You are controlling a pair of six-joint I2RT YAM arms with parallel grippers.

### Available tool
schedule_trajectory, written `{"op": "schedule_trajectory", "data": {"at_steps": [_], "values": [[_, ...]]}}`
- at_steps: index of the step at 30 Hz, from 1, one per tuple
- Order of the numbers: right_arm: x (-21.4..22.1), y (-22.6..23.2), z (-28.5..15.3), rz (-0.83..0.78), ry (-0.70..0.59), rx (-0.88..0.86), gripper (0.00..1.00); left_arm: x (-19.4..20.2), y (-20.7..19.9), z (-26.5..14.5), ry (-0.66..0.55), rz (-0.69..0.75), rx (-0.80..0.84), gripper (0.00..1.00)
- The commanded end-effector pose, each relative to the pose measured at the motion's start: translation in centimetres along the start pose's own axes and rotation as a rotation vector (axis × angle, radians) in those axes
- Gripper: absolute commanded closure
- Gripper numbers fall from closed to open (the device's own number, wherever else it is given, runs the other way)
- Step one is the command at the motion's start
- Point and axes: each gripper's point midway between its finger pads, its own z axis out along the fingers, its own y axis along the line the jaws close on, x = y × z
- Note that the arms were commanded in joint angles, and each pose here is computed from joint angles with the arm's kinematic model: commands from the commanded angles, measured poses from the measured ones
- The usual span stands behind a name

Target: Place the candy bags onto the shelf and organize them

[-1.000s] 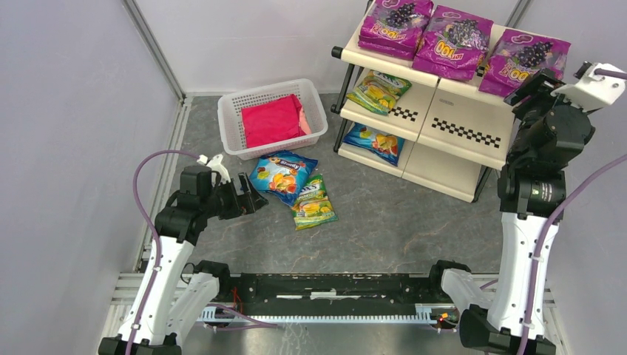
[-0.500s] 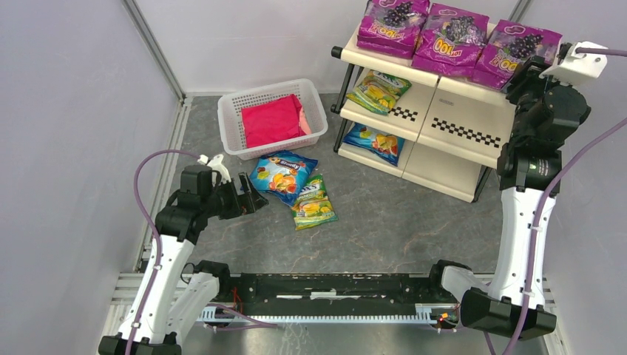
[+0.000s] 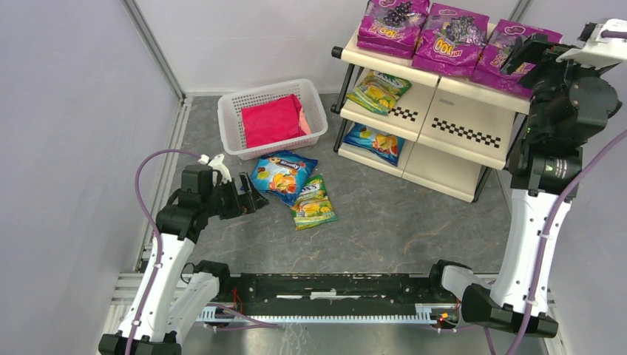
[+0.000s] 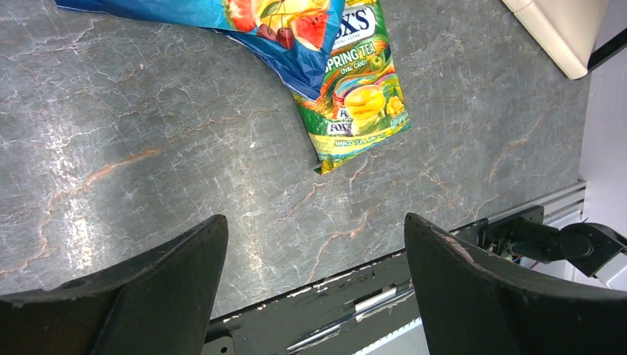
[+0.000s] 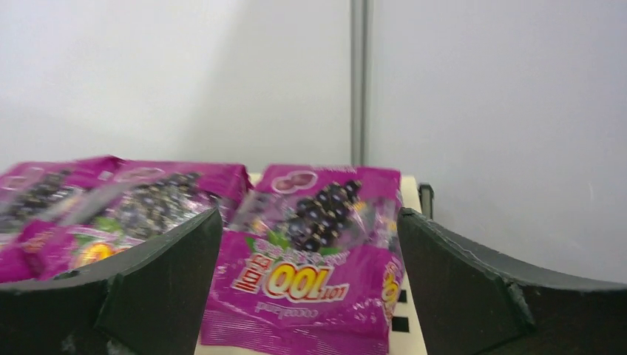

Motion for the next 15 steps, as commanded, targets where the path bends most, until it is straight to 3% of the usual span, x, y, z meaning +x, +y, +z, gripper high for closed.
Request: {"op": "schedule_trajectory", "data": {"at_steps": [1,4,8,12,15], "values": [[-5.3,3.3,-2.4,0.042,-0.129,-0.183,0.03,-1.3,-1.1,-0.7,-0.045,0.073,0.049,0.05],[-7.0,7.3,-4.1,0.137,-0.198,-0.411,0.02,-1.3,-1.2,-0.7,-0.047,0.074,0.051,0.05],[-8.2,14.9,-8.0,0.313,-0.253,-0.863,0.02,-1.3,-1.2,-0.7,-0.046,0.070,0.053,0.05],[-6.8,22.4,-12.1,0.379,-0.198,-1.111,0.02,-1.2,-1.2,-0.6,-0.043,0.061,0.053,0.04],[-2.9,28.7,-15.5,0.456,-0.060,-1.299,0.02,-1.1,-1.5,-0.5,-0.038,0.043,0.070,0.04]]}}
